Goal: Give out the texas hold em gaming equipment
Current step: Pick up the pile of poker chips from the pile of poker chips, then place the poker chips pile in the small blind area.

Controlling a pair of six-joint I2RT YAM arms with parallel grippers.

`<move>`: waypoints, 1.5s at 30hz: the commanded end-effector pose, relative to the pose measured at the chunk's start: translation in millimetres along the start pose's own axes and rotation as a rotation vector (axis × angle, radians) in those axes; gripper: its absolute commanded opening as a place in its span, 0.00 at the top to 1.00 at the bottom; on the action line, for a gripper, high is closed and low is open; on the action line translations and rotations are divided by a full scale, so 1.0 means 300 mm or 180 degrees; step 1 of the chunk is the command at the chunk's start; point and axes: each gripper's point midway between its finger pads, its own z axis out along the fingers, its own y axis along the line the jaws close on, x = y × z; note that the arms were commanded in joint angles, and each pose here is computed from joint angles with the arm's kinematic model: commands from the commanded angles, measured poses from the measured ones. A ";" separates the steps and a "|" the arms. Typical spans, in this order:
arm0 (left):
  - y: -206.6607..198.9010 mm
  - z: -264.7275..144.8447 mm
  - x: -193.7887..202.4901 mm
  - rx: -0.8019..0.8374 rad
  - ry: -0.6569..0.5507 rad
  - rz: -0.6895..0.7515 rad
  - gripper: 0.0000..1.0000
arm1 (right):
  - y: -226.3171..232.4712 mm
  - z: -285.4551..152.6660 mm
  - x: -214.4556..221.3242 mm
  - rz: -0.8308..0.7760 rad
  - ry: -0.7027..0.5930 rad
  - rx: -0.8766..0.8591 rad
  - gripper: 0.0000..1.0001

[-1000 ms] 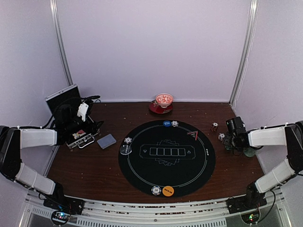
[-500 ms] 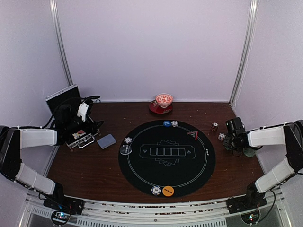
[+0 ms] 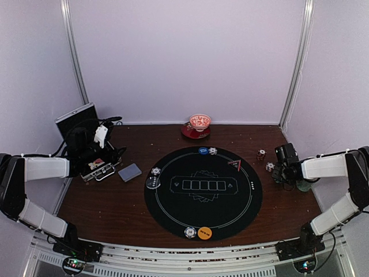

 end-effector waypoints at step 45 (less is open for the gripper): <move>0.013 -0.001 -0.059 -0.0015 -0.0140 0.0046 0.02 | 0.514 -0.190 -0.121 -0.0749 -0.0249 -0.0771 0.73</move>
